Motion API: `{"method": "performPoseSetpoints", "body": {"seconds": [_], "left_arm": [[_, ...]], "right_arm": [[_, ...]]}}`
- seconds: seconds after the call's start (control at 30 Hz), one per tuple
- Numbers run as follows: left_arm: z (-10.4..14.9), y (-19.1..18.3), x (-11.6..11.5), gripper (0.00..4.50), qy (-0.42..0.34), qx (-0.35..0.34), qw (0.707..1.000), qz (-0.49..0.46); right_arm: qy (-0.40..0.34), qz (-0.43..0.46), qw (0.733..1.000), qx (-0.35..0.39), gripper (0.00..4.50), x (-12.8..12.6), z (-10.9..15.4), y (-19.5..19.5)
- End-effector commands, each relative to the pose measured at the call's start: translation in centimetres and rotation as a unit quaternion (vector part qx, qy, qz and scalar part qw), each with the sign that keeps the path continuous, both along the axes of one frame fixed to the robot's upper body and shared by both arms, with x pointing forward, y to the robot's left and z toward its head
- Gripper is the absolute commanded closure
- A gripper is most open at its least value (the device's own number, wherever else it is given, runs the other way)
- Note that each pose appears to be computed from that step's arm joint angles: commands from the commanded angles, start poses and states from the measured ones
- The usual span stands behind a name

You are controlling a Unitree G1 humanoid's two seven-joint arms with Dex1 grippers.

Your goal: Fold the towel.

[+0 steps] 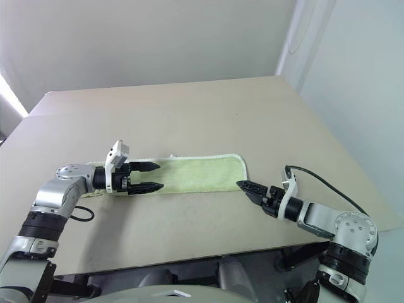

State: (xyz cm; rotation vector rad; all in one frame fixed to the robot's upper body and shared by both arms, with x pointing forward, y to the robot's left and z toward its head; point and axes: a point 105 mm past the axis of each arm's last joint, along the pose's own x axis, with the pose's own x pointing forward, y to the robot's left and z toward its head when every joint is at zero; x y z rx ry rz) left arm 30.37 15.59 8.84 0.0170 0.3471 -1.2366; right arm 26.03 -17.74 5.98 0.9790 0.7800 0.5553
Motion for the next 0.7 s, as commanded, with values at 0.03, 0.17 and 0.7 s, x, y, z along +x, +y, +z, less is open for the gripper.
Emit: {"method": "performPoseSetpoints", "body": {"seconds": [0.03, 0.17, 0.7], "left_arm": [[0.4, 0.1, 0.1, 0.0, -0.03, 0.012, 0.999, -0.001], [0.2, -0.2, 0.0, 0.0, -0.027, 0.012, 1.0, -0.001], [0.3, 0.2, 1.1, 0.0, -0.046, 0.015, 0.998, 0.039]], "right_arm": [[-0.014, -0.026, 0.999, -0.016, 0.18, 1.1, 0.4, -0.2], [-0.018, -0.042, 0.999, -0.014, 0.18, 2.1, 0.6, 0.2], [-0.013, -0.024, 1.0, -0.007, 0.18, 4.2, 0.8, 3.6]]}}
